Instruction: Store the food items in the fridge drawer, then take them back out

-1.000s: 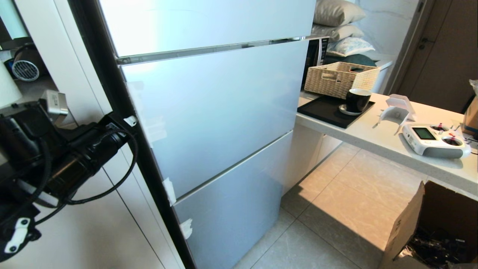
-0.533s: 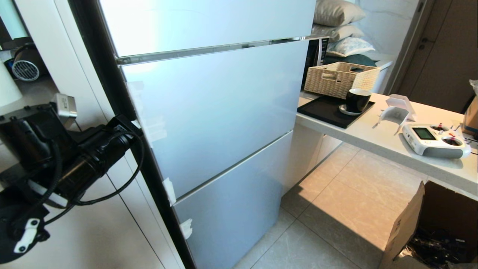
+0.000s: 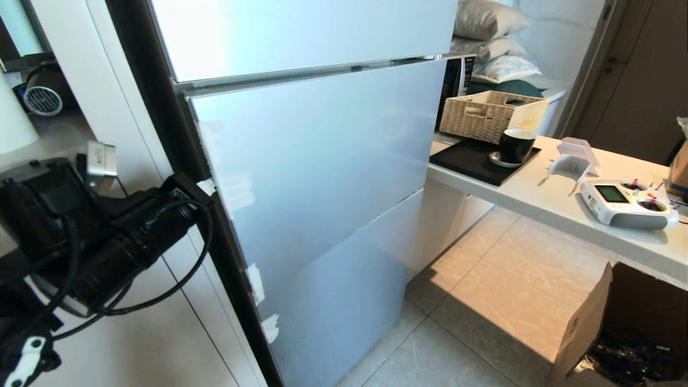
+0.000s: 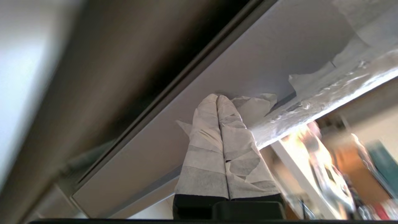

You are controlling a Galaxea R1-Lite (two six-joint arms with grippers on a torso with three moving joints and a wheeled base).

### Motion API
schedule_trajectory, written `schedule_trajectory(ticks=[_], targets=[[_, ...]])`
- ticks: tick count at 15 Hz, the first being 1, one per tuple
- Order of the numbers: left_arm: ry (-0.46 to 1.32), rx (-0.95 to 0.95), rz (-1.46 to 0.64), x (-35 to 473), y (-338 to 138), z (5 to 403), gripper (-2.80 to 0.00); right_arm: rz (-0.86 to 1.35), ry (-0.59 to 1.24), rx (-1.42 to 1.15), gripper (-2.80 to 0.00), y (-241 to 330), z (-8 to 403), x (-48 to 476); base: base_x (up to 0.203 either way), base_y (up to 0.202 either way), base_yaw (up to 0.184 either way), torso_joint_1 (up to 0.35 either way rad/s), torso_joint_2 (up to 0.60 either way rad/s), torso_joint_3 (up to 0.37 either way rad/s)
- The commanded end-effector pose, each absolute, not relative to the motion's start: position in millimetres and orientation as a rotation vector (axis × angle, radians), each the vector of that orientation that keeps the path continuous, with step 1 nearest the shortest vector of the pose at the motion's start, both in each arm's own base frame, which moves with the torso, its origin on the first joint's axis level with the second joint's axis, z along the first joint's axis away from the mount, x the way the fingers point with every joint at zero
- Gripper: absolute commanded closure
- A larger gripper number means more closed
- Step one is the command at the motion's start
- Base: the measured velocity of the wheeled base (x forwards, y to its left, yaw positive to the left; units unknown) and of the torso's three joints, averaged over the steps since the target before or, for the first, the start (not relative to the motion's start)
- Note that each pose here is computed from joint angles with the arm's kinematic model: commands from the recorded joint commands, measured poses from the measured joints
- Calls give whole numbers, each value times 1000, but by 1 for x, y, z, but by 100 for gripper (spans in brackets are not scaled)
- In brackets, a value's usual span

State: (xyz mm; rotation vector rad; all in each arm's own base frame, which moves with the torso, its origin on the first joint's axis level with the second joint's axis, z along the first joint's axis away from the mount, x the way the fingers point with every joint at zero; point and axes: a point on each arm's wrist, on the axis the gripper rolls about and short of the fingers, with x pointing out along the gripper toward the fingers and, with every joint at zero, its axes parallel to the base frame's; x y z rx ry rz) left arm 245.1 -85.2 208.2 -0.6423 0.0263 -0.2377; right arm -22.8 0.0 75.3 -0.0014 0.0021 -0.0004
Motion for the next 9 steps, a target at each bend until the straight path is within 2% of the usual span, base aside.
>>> schedule_trajectory(ticks=[1,9], targets=[[28,-648,-259,242,-88,207,0,0,3,-2,0,0,75,-23,0,0,0,0,0,0],[103,-641,-411,229,-103,201,0,0,3,-2,0,0,75,-23,0,0,0,0,0,0]])
